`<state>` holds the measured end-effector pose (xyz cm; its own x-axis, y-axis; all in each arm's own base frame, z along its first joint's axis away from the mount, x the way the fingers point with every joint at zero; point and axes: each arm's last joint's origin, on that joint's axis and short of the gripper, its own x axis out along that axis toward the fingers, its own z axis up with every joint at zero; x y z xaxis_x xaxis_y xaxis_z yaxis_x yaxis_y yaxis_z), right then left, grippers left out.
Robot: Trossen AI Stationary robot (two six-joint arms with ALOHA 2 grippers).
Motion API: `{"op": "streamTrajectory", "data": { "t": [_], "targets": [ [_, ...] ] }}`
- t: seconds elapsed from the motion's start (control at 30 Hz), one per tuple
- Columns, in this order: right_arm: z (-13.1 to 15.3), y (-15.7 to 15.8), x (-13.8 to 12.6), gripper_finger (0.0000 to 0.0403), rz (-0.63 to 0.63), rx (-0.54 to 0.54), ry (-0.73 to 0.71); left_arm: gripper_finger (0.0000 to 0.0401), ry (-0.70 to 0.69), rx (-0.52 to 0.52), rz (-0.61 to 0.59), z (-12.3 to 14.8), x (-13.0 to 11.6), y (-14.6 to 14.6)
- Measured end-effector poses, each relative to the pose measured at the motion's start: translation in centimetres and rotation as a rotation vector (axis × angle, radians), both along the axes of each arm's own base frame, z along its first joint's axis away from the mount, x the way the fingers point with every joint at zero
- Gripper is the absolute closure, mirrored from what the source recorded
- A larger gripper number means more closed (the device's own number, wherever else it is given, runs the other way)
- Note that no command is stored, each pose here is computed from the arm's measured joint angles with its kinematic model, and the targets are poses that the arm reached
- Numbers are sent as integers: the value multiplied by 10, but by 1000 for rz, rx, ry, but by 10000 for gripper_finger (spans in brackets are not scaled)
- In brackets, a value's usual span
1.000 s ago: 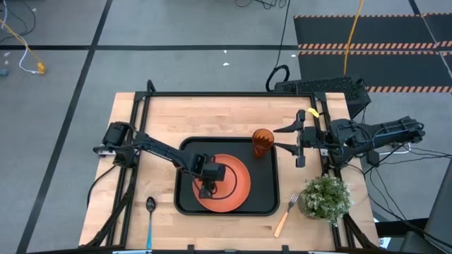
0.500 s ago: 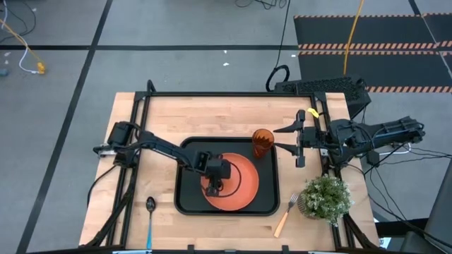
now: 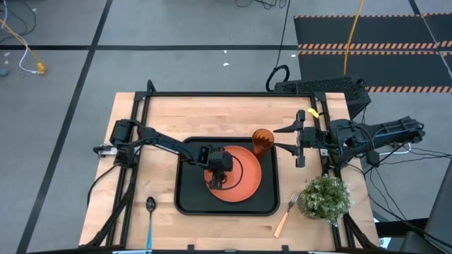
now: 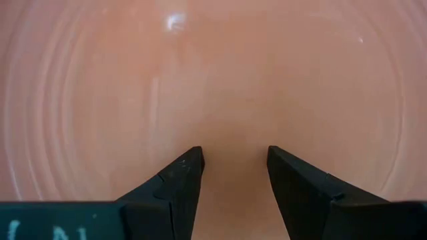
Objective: Pick and place plate/cup/fork/spoon on tray
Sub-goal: Adjust the pink plate on the black serving tray
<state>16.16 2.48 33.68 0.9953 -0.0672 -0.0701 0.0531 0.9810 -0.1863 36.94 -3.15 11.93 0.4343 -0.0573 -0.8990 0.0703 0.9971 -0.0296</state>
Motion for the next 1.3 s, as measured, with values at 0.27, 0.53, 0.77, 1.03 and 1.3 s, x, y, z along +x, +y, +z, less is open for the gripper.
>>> {"op": "streamTrajectory", "data": {
  "t": [0.27, 0.53, 0.77, 1.03, 1.3],
  "targets": [
    [-2, 0, 0, 222, 0, -4, 20, 224, 0, 5, -16, 2, -1, 0],
    [-3, 0, 0, 222, 0, -2, 30, 224, 39, 43, -24, 18, -13, -7],
    [-3, 0, 0, 222, -1, 2, 27, 224, 39, 53, 2, 25, -16, -7],
    [-3, 0, 0, 222, -1, 6, 26, 224, 12, 79, 19, 26, -14, -6],
    [-3, 0, 0, 222, -1, 6, 26, 224, -68, 72, 24, 28, -6, -7]
  ]
}}
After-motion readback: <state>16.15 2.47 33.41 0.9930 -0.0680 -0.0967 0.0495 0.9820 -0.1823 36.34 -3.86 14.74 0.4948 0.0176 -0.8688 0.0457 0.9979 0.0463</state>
